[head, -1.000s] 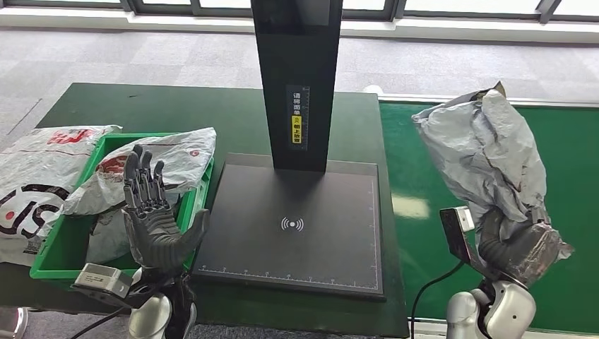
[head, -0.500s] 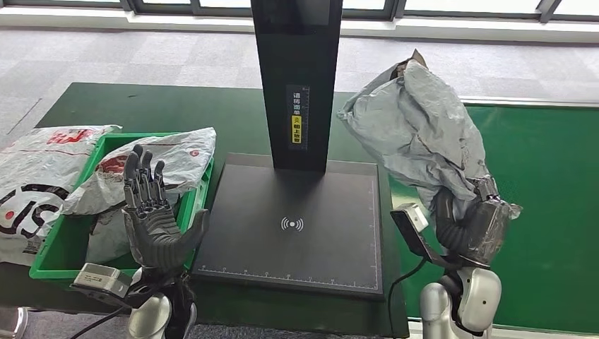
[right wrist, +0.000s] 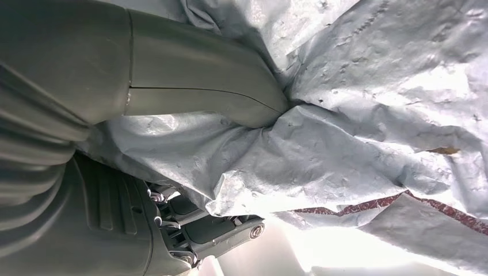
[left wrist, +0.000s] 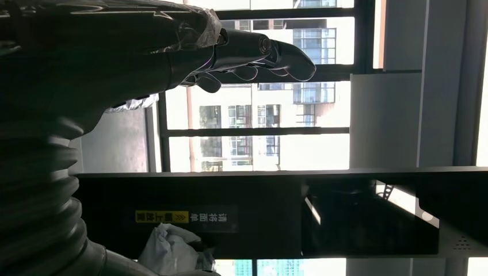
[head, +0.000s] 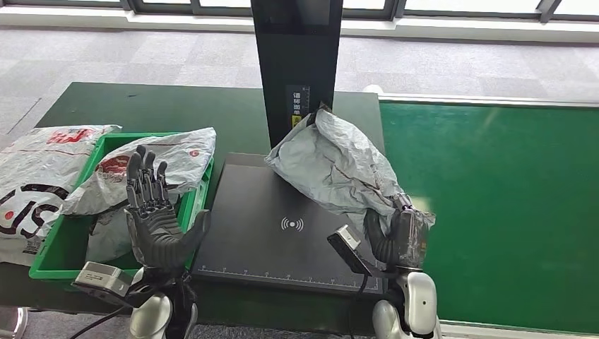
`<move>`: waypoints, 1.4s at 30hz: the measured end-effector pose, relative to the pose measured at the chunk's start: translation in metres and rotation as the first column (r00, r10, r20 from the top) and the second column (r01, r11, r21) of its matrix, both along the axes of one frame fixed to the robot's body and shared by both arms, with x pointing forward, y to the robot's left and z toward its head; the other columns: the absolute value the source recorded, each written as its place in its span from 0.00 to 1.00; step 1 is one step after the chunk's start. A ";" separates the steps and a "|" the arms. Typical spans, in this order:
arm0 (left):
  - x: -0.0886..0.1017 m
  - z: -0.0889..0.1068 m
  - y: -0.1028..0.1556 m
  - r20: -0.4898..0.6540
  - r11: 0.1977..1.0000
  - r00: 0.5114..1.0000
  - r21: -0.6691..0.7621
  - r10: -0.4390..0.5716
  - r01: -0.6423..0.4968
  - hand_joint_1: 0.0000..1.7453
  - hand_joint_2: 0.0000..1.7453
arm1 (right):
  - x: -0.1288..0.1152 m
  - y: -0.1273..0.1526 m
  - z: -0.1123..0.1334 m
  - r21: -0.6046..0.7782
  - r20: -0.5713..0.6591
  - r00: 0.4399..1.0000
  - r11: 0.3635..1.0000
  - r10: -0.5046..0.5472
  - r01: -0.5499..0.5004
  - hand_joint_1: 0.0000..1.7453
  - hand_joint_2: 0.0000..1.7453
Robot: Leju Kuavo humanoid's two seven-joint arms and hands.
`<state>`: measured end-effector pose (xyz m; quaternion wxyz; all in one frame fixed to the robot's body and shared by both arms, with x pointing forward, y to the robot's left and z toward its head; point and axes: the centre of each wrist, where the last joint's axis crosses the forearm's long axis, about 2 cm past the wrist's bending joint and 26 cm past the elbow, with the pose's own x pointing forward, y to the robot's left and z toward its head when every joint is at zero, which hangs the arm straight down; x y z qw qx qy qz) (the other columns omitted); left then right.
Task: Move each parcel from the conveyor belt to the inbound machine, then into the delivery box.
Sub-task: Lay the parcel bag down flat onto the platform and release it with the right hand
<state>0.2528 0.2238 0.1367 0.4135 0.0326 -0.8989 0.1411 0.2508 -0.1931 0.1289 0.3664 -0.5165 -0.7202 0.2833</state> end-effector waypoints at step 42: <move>0.001 -0.009 -0.003 -0.039 1.000 0.999 0.006 -0.002 0.003 0.00 1.00 | 0.000 0.014 -0.039 0.068 -0.281 0.952 0.992 0.121 -0.106 0.00 0.00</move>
